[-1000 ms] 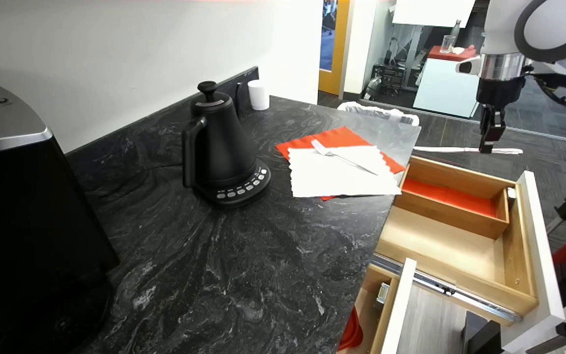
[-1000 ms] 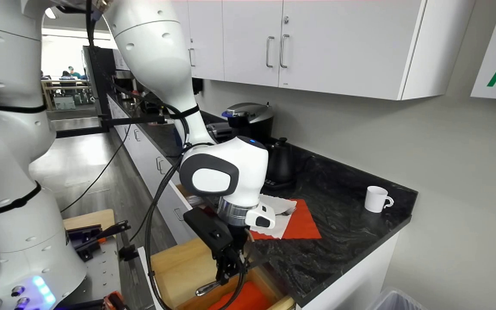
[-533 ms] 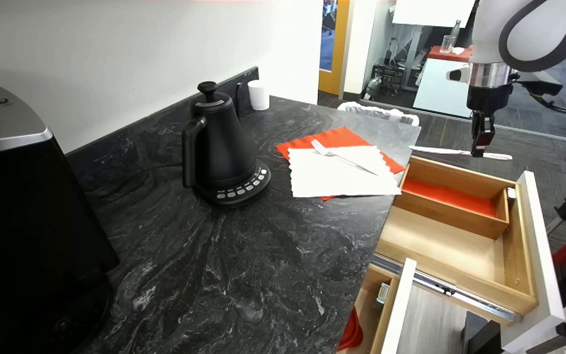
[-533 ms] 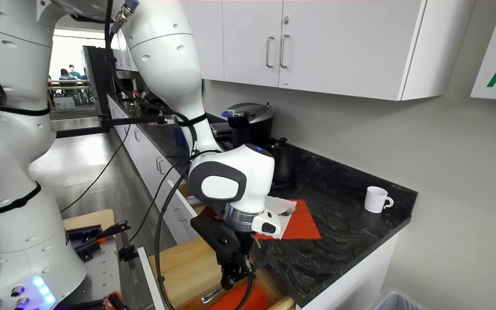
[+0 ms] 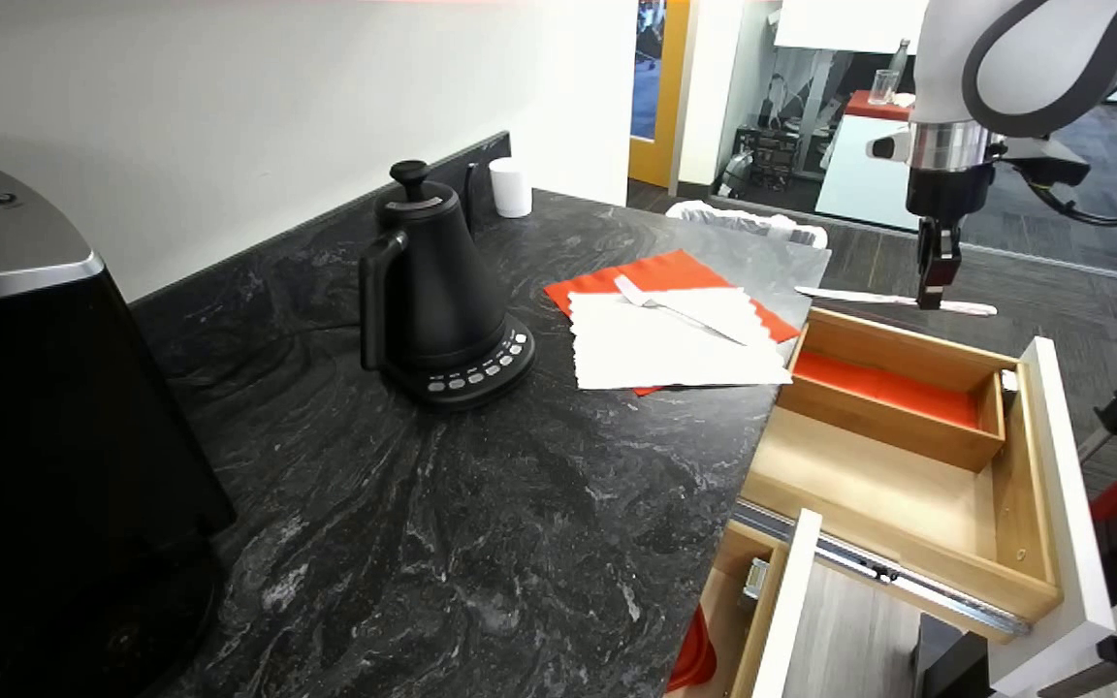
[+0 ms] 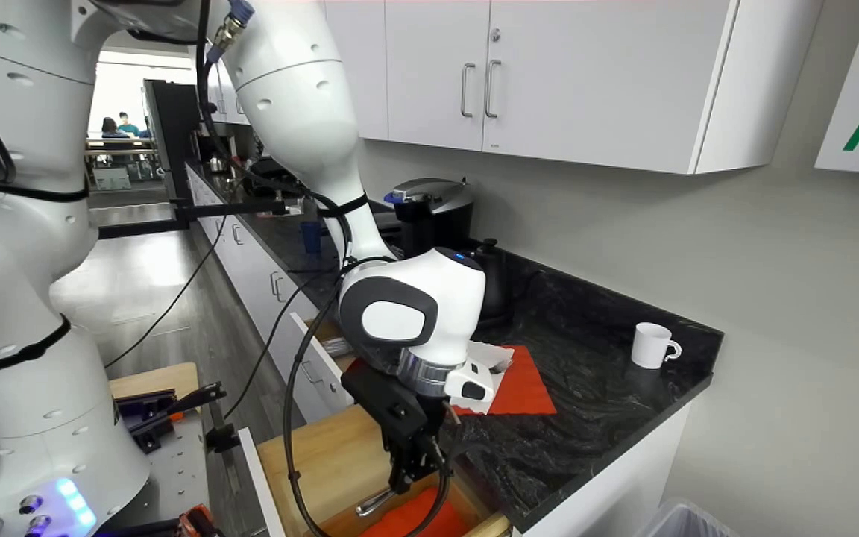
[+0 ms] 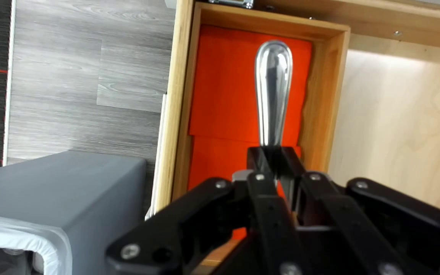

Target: Move the knife and fork to the right compartment of the drawer respectively

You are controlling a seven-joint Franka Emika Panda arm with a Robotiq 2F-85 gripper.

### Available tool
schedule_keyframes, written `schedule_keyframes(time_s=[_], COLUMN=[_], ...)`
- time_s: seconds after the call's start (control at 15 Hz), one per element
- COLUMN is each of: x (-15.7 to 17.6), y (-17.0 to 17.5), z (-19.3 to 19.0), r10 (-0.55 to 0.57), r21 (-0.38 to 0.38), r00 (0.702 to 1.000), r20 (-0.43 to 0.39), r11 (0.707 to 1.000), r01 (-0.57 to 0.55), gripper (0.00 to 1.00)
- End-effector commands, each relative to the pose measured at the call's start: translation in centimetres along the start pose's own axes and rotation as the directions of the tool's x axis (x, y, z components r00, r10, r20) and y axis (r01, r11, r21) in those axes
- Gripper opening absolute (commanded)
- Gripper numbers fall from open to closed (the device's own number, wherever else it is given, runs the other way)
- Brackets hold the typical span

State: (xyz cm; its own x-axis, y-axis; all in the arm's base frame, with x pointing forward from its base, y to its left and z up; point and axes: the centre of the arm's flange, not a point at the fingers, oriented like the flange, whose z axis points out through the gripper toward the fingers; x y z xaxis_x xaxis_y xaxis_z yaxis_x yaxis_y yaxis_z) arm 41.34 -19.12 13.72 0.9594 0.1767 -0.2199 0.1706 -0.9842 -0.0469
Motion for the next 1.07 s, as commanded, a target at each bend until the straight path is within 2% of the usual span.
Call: schedule_keyframes(time_s=[0.0,0.33,1.0], x=[-1.5,-3.2,-6.1], y=[0.2,-0.8,-1.8], z=[-1.0,-1.5,-0.8], r10=[0.005,-0.002,0.026], r21=[0.014,-0.006,0.014], r00=[1.000,0.999,1.000], r20=[0.002,-0.034,0.008], r11=[1.000,1.000,1.000], r01=[-0.006,0.002,-0.026], gripper=[0.06,0.06,0.06])
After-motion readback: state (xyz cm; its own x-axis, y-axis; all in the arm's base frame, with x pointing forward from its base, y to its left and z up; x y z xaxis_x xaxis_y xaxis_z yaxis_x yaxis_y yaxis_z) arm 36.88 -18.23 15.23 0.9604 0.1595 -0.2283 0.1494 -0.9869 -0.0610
